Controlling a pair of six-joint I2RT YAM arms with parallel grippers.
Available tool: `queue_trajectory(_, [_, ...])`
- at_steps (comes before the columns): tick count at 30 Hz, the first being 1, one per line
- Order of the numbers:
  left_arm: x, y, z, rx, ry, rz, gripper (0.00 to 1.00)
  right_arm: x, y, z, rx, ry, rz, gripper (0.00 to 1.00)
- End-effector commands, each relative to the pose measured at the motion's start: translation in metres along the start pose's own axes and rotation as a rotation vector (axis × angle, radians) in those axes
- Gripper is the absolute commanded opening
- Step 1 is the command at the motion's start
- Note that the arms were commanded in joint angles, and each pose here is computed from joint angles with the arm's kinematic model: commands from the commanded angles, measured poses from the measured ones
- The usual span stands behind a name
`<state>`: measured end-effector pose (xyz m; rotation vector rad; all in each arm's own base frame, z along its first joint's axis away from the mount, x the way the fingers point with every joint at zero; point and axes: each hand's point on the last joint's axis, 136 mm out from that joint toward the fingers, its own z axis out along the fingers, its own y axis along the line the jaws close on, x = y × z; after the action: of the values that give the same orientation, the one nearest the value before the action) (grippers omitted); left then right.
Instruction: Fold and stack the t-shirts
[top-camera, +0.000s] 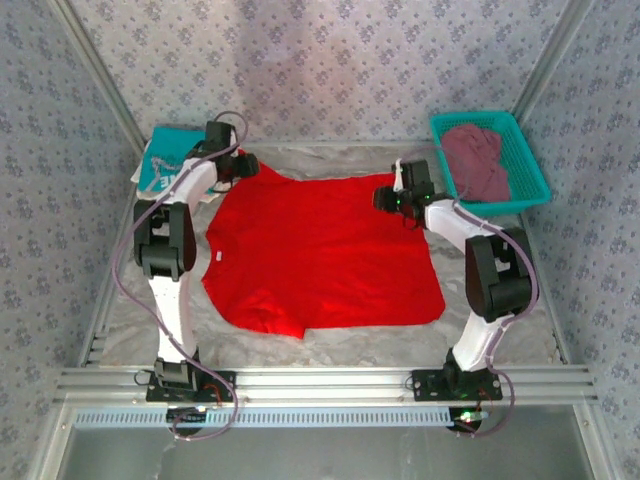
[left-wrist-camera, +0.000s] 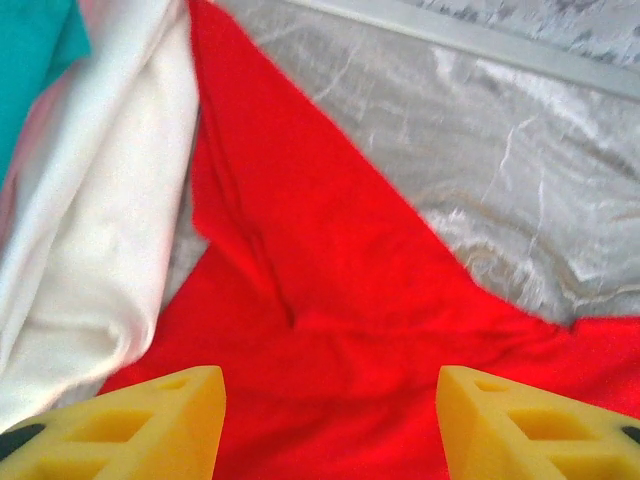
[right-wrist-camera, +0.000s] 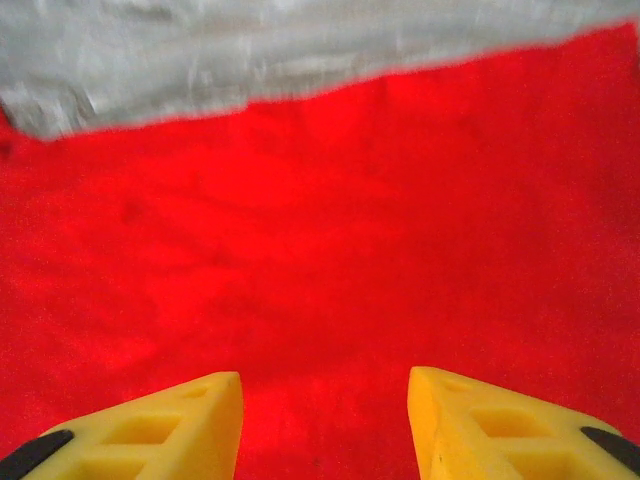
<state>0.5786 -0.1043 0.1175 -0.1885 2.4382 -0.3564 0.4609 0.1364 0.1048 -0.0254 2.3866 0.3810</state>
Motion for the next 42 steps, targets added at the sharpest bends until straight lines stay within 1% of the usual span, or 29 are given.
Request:
queue_trajectory(1, [-0.016, -0.011, 0.017, 0.022, -0.025, 0.022, 0.57, 0.019, 0.007, 0.005, -0.038, 0.018, -0.013, 0.47])
queue_trajectory(4, [-0.025, -0.014, 0.031, 0.013, 0.0, 0.033, 0.57, 0.028, 0.007, -0.003, -0.011, -0.007, -0.045, 0.47])
queue_trajectory(6, [-0.027, -0.012, 0.039, -0.008, 0.01, 0.028, 0.57, 0.035, 0.003, -0.007, -0.01, -0.027, -0.038, 0.47])
queue_trajectory(9, [-0.03, -0.009, 0.05, -0.044, 0.022, 0.025, 0.59, 0.044, 0.001, -0.011, -0.013, -0.024, -0.02, 0.47])
queue_trajectory(10, [-0.026, -0.005, 0.052, -0.068, 0.043, 0.023, 0.6, 0.047, 0.0, -0.012, -0.014, -0.026, -0.019, 0.47])
queue_trajectory(12, [-0.025, 0.001, 0.054, -0.118, 0.048, 0.019, 0.63, 0.053, -0.003, -0.016, -0.007, -0.063, -0.011, 0.46])
queue_trajectory(14, [-0.023, 0.004, 0.054, -0.153, 0.054, 0.018, 0.63, 0.06, -0.009, -0.018, -0.003, -0.117, -0.006, 0.46])
queue_trajectory(16, [-0.022, 0.005, 0.057, -0.159, 0.052, 0.026, 0.6, 0.06, -0.008, -0.019, -0.026, -0.129, 0.028, 0.46])
queue_trajectory(18, [-0.021, 0.002, 0.061, -0.152, 0.05, 0.036, 0.56, 0.058, -0.001, -0.018, -0.052, -0.109, 0.019, 0.47])
queue_trajectory(22, [-0.015, 0.004, 0.07, -0.148, 0.063, 0.022, 0.55, 0.062, 0.006, -0.02, -0.06, -0.119, 0.021, 0.47])
queue_trajectory(24, [-0.009, 0.005, 0.076, -0.145, 0.078, 0.015, 0.51, 0.062, 0.008, -0.022, -0.074, -0.131, 0.041, 0.46])
queue_trajectory(29, [0.001, 0.009, 0.083, -0.157, 0.105, 0.01, 0.5, 0.063, 0.008, -0.023, -0.078, -0.13, 0.052, 0.46])
queue_trajectory(30, [0.001, 0.009, 0.083, -0.161, 0.105, 0.009, 0.46, 0.063, 0.008, -0.023, -0.08, -0.13, 0.056, 0.46])
queue_trajectory(32, [0.0, 0.01, 0.081, -0.169, 0.103, 0.008, 0.34, 0.063, 0.009, -0.022, -0.086, -0.129, 0.064, 0.46])
queue_trajectory(34, [-0.002, 0.011, 0.077, -0.182, 0.097, 0.004, 0.3, 0.063, 0.011, -0.022, -0.094, -0.128, 0.068, 0.46])
queue_trajectory(38, [-0.011, 0.003, 0.068, -0.177, 0.069, 0.013, 0.08, 0.063, 0.014, -0.025, -0.107, -0.127, 0.07, 0.46])
queue_trajectory(40, [-0.016, 0.001, 0.063, -0.185, 0.054, 0.016, 0.05, 0.063, 0.013, -0.027, -0.103, -0.134, 0.071, 0.46])
queue_trajectory(41, [-0.018, 0.0, 0.06, -0.184, 0.048, 0.015, 0.01, 0.063, 0.013, -0.027, -0.103, -0.136, 0.071, 0.46])
queue_trajectory(42, [-0.02, -0.001, 0.058, -0.181, 0.043, 0.012, 0.0, 0.063, 0.012, -0.027, -0.103, -0.134, 0.073, 0.46])
